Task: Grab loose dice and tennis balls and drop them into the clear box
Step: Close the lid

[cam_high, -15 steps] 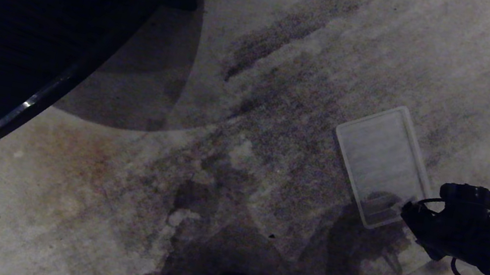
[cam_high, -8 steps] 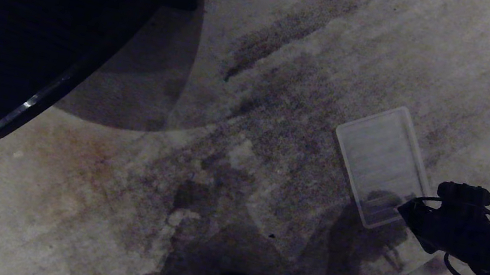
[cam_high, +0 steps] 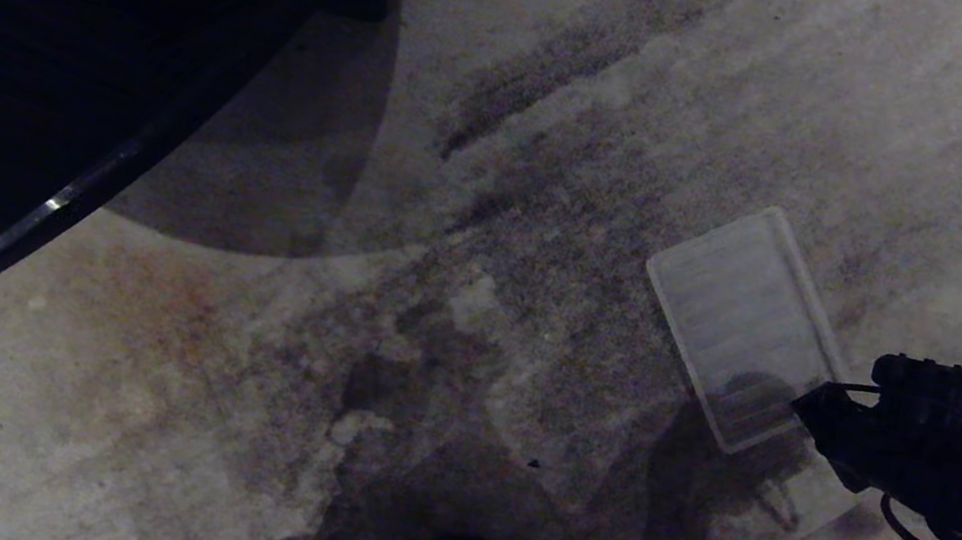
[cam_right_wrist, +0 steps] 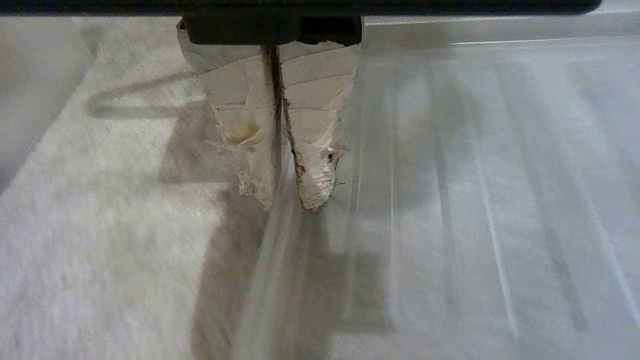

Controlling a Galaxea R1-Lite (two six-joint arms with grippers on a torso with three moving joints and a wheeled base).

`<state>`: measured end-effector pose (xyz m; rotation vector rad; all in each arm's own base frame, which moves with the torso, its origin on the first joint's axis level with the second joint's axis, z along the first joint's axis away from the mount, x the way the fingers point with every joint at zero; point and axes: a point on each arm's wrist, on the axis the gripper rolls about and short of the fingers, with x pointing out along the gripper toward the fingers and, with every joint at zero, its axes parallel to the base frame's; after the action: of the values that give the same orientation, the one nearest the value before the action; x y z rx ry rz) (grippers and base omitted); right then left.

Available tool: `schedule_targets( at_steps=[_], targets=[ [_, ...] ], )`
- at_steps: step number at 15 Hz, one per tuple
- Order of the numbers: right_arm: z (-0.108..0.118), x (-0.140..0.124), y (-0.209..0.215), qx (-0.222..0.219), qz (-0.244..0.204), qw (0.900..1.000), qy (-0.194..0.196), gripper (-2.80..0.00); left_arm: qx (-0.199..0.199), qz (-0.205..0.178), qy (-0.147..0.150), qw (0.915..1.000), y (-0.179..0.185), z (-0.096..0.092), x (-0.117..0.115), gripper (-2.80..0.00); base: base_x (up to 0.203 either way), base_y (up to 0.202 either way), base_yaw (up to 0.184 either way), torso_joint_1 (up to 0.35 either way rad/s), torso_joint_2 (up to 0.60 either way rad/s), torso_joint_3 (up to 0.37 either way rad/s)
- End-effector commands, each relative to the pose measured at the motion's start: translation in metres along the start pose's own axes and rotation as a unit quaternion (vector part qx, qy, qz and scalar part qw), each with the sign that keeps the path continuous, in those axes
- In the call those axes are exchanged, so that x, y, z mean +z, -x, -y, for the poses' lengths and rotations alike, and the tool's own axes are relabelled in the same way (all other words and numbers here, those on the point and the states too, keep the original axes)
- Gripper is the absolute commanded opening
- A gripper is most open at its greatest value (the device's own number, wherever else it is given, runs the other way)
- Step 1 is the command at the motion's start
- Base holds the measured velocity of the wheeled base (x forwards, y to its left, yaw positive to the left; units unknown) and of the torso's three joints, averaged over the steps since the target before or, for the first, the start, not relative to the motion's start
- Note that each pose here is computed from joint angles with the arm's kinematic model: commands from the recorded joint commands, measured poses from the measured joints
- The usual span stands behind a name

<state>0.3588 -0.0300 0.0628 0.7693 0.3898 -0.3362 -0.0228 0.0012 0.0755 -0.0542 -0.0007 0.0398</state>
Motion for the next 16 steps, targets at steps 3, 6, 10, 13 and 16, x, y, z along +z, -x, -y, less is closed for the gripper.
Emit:
schedule_targets(
  at_steps=[3,6,10,13,16],
  targets=[
    [-0.016,0.027,0.068,0.043,0.033,0.998,0.015,-2.80,0.000,-0.001,0.000,1.0000,0.000,0.000,0.000,-2.80,0.000,0.000,0.000,0.000,0.00,0.000],
    [-0.016,0.032,0.124,0.056,0.043,0.995,0.068,-2.80,0.000,-0.001,0.000,1.0000,0.000,0.000,0.000,-2.80,0.000,0.000,0.000,0.000,0.00,0.000],
    [-0.004,0.026,0.192,0.053,0.038,0.991,0.116,-2.80,0.000,-0.001,0.000,1.0000,0.000,0.000,0.000,-2.80,0.000,0.000,0.000,0.000,0.00,0.000],
    [0.007,0.020,0.232,0.043,0.026,0.989,0.141,-2.80,0.000,-0.001,0.000,1.0000,0.000,0.000,0.000,-2.80,0.000,0.000,0.000,0.000,0.00,0.000],
    [0.022,0.008,0.261,0.049,0.033,0.983,0.174,-2.80,0.000,-0.001,0.000,1.0000,0.000,0.000,0.000,-2.80,0.000,0.000,0.000,0.000,0.00,0.000]
  ],
)
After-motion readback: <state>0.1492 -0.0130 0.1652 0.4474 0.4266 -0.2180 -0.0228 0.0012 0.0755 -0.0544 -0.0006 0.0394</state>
